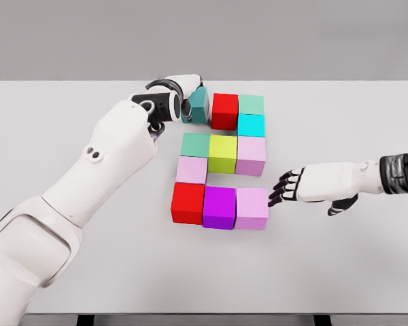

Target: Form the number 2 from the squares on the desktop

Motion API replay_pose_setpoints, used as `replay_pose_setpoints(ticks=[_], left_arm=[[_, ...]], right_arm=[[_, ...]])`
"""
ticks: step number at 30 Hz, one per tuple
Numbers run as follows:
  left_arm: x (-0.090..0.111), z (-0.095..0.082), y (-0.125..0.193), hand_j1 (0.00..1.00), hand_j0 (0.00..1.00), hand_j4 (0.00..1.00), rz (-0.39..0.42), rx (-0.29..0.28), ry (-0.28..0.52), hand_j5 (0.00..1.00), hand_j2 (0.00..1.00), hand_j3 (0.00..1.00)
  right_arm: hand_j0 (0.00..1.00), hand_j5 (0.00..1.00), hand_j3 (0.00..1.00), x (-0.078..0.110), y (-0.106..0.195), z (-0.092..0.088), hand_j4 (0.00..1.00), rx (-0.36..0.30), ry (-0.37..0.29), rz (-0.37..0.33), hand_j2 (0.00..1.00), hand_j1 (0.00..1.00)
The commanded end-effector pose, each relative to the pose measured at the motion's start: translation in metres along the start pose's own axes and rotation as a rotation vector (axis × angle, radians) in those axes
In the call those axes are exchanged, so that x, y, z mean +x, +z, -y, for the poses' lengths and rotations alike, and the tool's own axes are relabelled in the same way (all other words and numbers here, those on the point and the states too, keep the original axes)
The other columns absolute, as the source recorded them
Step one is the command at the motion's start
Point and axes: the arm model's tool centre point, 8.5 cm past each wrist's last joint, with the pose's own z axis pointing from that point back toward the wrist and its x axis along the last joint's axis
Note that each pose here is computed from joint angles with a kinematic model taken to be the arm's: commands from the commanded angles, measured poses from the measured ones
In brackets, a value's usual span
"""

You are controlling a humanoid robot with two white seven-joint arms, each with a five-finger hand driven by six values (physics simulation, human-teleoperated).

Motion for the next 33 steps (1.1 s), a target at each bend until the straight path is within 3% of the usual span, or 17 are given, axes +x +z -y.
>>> replay_pose_setpoints(ticks=[1,6,11,15,16,18,19,20,21,24,25,26,31,33], left_arm=[[-0.003,0.001,-0.002,0.38,0.38,0.38,-0.009,-0.003,-0.002,0.38,0.38,0.38],[-0.001,0.000,-0.003,0.39,0.39,0.39,-0.012,-0.006,0.000,0.39,0.39,0.39],[0.002,-0.001,-0.003,0.39,0.39,0.39,-0.006,-0.004,-0.002,0.39,0.39,0.39],[0.004,-0.001,-0.002,0.40,0.40,0.40,-0.002,-0.003,-0.002,0.40,0.40,0.40],[0.003,-0.001,-0.002,0.41,0.41,0.41,-0.004,-0.004,-0.002,0.41,0.41,0.41],[0.001,0.000,-0.004,0.43,0.43,0.43,-0.011,-0.009,-0.001,0.43,0.43,0.43],[0.000,0.001,-0.005,0.44,0.44,0.44,-0.011,-0.011,-0.002,0.44,0.44,0.44],[0.000,0.001,-0.005,0.46,0.46,0.46,-0.011,-0.011,-0.002,0.46,0.46,0.46],[0.000,0.001,-0.005,0.48,0.48,0.48,-0.011,-0.011,-0.002,0.48,0.48,0.48],[0.000,0.000,-0.005,0.62,0.62,0.62,-0.013,-0.011,-0.001,0.62,0.62,0.62],[0.000,0.000,-0.005,0.64,0.64,0.64,-0.015,-0.011,-0.002,0.64,0.64,0.64],[-0.002,0.000,-0.006,0.66,0.66,0.66,-0.021,-0.012,-0.002,0.66,0.66,0.66],[0.000,-0.002,-0.006,0.82,0.82,0.82,-0.028,0.000,-0.018,0.82,0.82,0.82],[-0.001,-0.002,-0.006,0.87,0.87,0.87,-0.029,0.000,-0.017,0.87,0.87,0.87]], right_arm=[[1.00,1.00,1.00,0.001,-0.001,0.001,1.00,-0.006,-0.003,0.004,1.00,1.00],[1.00,1.00,1.00,0.000,0.000,0.001,1.00,-0.006,-0.004,0.001,1.00,1.00],[1.00,1.00,1.00,-0.016,0.013,0.000,1.00,-0.008,-0.022,-0.055,1.00,1.00],[1.00,1.00,1.00,-0.034,0.048,0.018,1.00,-0.095,-0.044,-0.136,1.00,1.00],[1.00,1.00,1.00,-0.042,0.054,0.016,1.00,-0.119,-0.089,-0.149,1.00,1.00],[1.00,1.00,1.00,-0.068,0.090,0.019,1.00,-0.293,-0.251,-0.186,1.00,1.00],[1.00,1.00,1.00,-0.071,0.094,0.008,1.00,-0.345,-0.331,-0.174,1.00,1.00],[1.00,1.00,1.00,-0.072,0.098,-0.012,1.00,-0.415,-0.448,-0.149,1.00,1.00],[1.00,1.00,1.00,-0.074,0.099,-0.037,1.00,-0.446,-0.536,-0.156,1.00,1.00],[1.00,1.00,1.00,-0.059,0.087,-0.092,1.00,-0.493,-0.674,-0.156,1.00,1.00],[1.00,1.00,1.00,-0.054,0.084,-0.098,1.00,-0.525,-0.692,-0.150,1.00,1.00],[1.00,1.00,1.00,-0.052,0.093,-0.090,1.00,-0.534,-0.665,-0.153,1.00,1.00],[1.00,1.00,1.00,-0.048,0.126,-0.098,1.00,-0.436,-0.643,-0.218,1.00,1.00],[1.00,1.00,1.00,-0.047,0.126,-0.101,1.00,-0.428,-0.651,-0.219,1.00,1.00]])
